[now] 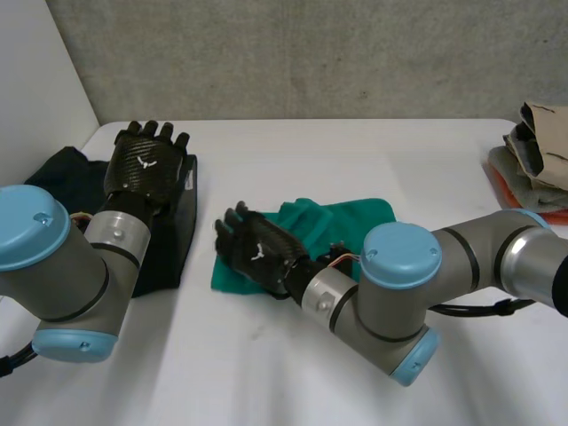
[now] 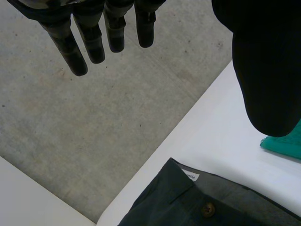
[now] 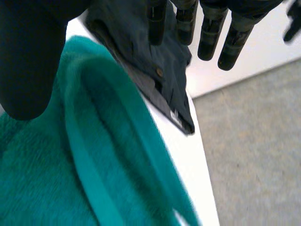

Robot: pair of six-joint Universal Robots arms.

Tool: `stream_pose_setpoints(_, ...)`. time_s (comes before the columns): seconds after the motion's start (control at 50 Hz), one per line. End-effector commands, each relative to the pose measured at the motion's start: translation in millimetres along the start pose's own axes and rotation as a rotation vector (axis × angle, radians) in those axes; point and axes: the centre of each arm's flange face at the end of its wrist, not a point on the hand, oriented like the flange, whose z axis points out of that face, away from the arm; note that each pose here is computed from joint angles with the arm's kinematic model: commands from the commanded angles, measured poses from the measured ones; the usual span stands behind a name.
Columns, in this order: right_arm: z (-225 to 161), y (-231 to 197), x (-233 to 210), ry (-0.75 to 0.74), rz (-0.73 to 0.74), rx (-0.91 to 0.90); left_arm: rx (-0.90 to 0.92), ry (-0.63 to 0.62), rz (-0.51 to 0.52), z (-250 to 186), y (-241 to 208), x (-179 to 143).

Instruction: Fold the laundry.

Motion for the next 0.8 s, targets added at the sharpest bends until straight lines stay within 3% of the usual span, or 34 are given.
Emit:
stream_pose_setpoints(0.02, -32.9, 29.0, 62.2, 0.224, 0.297, -0.206, 0.011, 0.017, -0.004, -1.9, -3.5, 5.4)
stream_pose_setpoints(0.12, -68.5, 31.7, 90.7, 0.333, 0.579, -0.261, 0.048, 0.072, -0.025, -9.7, -16.3, 24.5)
stream_pose_setpoints(0.2, -86.6, 56.4, 88.8, 0.344, 0.662, -0.362, 0.096, 0.152, -0.067, -17.9, -30.3, 46.9)
stream_pose_setpoints(0.32, -98.3, 68.7, 84.7, 0.35, 0.685, -0.417, 0.151, 0.323, -0.119, -33.7, -44.5, 90.1)
stream_pose_setpoints(0.44, -103.9, 75.5, 82.0, 0.351, 0.673, -0.451, 0.165, 0.409, -0.121, -39.7, -44.8, 126.8)
stream_pose_setpoints(0.64, -102.4, 75.0, 74.8, 0.338, 0.672, -0.464, 0.104, 0.439, -0.08, -13.3, -18.7, 157.4)
stream_pose_setpoints(0.8, -102.5, 77.4, 71.2, 0.326, 0.616, -0.491, 0.026, 0.403, -0.004, 7.5, 9.7, 160.6)
